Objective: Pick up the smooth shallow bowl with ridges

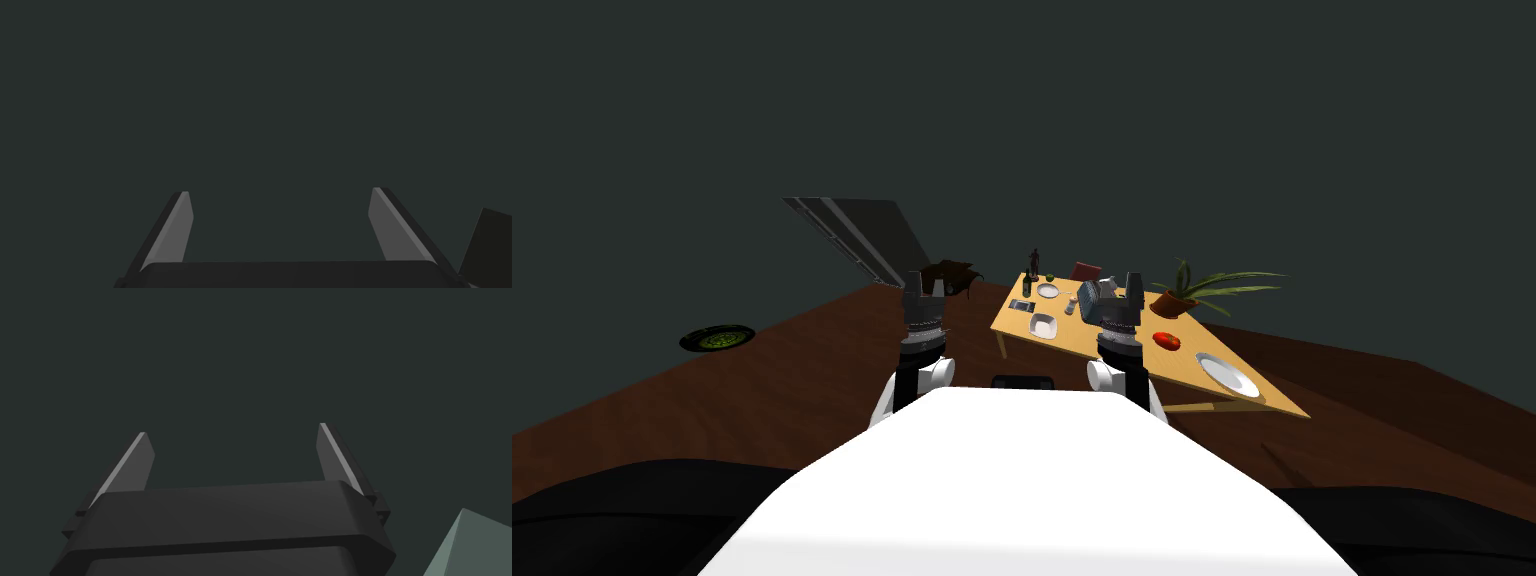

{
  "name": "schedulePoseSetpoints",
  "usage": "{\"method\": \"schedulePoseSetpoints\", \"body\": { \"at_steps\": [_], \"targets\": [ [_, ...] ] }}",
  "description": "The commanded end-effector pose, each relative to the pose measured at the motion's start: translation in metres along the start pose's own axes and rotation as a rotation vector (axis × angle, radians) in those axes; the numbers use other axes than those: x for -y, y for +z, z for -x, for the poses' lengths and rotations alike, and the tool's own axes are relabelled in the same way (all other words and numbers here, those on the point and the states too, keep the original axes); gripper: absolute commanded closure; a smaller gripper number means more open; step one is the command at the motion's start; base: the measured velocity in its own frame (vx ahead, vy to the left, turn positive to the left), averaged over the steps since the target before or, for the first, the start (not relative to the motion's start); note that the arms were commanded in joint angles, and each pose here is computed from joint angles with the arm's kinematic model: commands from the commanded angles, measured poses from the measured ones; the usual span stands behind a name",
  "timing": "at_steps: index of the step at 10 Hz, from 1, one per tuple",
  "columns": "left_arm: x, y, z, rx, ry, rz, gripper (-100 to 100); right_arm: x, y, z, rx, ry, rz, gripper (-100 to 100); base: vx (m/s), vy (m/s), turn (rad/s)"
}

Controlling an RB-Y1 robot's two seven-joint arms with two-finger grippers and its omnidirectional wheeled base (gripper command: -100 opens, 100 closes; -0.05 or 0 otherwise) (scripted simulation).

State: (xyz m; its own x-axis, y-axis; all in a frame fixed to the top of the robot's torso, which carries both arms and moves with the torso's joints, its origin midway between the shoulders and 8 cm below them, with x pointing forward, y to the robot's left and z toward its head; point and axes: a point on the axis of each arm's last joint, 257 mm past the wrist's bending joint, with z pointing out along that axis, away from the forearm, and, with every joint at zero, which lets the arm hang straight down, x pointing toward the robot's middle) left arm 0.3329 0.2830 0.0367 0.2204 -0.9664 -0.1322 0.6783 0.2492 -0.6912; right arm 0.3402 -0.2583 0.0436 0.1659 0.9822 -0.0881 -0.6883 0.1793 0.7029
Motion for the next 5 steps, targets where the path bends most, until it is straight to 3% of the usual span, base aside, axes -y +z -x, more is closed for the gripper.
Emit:
{"method": "schedulePoseSetpoints", "body": {
  "at_steps": [1, 5],
  "targets": [
    [0.0, 0.0, 0.0, 0.0, 0.0, 0.0, 0, 0.007, -0.002, -0.006, -0.041, -0.026, -0.013, -100, -0.002, 0.013, 0.023],
    [0.0, 0.0, 0.0, 0.0, 0.0, 0.0, 0, 0.044, -0.014, -0.026, -0.162, -0.142, -0.084, -100, -0.004, 0.043, 0.047]
  ]
}}
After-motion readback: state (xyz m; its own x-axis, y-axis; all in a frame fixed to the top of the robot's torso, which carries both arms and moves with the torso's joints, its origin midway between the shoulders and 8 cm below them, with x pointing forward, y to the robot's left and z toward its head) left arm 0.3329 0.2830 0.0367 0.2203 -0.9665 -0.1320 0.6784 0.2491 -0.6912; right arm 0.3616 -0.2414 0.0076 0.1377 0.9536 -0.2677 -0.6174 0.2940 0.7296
